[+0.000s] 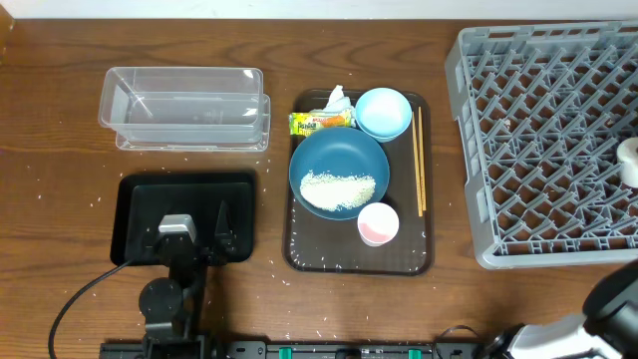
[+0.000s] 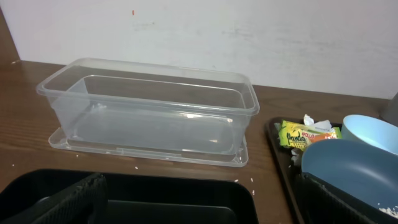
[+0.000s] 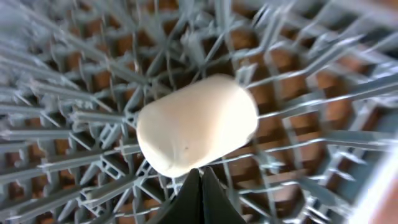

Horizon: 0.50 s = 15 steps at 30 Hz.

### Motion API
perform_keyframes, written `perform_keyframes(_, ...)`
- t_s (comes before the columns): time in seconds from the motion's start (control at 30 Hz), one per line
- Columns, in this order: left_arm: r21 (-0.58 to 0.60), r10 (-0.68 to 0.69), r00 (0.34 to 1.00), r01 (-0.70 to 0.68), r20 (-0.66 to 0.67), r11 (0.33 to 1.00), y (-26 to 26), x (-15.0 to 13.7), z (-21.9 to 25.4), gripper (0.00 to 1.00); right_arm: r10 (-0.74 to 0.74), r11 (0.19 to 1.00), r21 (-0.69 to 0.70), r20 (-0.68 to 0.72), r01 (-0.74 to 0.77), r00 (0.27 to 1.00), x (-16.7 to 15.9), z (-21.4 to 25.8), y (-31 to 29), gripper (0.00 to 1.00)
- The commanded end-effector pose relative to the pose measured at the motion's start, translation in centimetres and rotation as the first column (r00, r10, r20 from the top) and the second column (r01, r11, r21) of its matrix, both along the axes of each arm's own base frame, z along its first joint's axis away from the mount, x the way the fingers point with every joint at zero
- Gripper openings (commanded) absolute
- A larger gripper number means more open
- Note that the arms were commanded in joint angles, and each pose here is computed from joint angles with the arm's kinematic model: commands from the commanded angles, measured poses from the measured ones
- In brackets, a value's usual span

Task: Sort waste into correct bins and load items into the dishwasher rack
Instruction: 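Lower the white cup into the rack and open the right gripper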

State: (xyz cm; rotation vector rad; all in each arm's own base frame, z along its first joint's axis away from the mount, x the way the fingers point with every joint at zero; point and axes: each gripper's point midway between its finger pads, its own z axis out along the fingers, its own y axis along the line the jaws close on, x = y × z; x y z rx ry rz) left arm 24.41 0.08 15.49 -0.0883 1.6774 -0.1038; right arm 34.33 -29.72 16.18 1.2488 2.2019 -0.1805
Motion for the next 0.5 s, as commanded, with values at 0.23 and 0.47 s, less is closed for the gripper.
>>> perform_keyframes(0.23, 0.008, -0.005, 0.999, 0.005, -0.039, 1.0, -0.1, 0.0, -1.6, 0.98, 0.073, 0.997, -0.018, 0.178, -0.07, 0.981, 1.7, 5.6, 2.1, 0.01)
perform_keyframes(0.47, 0.008, -0.005, 0.999, 0.005, -0.039, 1.0, -0.1, 0.0, -1.6, 0.98, 0.109, 0.99, 0.081, 0.072, -0.115, 0.991, 2.8, -1.1, 1.7, 0.01)
